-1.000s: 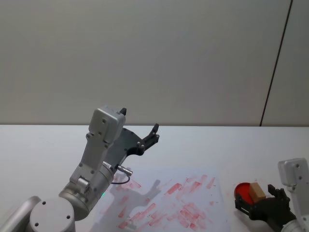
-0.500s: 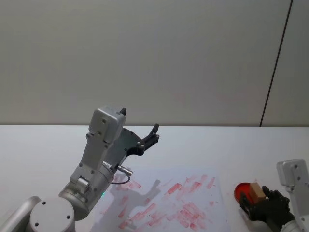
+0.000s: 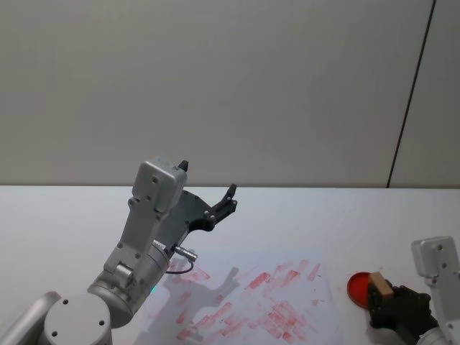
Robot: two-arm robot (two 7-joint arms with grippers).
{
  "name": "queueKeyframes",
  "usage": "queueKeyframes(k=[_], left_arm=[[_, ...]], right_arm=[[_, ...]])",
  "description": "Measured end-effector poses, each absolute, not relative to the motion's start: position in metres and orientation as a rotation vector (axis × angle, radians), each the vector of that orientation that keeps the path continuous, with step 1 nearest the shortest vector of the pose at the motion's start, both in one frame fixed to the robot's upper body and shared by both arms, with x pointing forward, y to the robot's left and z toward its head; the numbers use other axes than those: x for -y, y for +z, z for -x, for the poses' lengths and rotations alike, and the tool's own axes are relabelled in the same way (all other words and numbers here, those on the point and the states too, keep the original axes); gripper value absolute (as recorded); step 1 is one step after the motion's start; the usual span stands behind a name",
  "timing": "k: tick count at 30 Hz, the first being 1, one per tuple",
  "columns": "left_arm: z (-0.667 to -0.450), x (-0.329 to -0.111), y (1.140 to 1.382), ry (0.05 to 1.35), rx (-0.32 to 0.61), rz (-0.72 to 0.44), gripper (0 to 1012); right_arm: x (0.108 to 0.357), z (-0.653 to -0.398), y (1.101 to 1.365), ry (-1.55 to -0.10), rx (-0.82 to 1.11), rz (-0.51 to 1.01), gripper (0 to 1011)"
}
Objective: Use the one hand to pick up the stamp and affix it onto the A4 paper.
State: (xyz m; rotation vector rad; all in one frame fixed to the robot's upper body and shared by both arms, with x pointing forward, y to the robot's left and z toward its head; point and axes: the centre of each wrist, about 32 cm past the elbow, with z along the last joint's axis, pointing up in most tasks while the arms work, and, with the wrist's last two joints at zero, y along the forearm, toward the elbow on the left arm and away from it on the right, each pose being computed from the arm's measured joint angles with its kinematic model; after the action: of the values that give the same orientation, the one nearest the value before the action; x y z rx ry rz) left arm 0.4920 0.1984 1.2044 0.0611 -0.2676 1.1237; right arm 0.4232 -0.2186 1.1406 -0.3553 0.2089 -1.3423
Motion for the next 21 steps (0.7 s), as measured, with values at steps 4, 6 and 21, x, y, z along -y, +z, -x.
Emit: queueKeyframes(k=[4,6,21], left_arm=[[-0.492,-0.198,1.204,1.124,0.268,-0.061,1002],[-0.492,-0.198,1.204,1.124,0.268,-0.061,1003],[-0.492,-0.198,1.204,1.124,0.268,-0.061,1003]], right_arm=[[0.218,-0.424,1.141,-1.342,-0.202,0.349,220],[0.218,-0.424,1.142,-1.340,-0.192,0.339,220],[0.206,-0.436,1.160,-1.245,-0.093,0.220,220]])
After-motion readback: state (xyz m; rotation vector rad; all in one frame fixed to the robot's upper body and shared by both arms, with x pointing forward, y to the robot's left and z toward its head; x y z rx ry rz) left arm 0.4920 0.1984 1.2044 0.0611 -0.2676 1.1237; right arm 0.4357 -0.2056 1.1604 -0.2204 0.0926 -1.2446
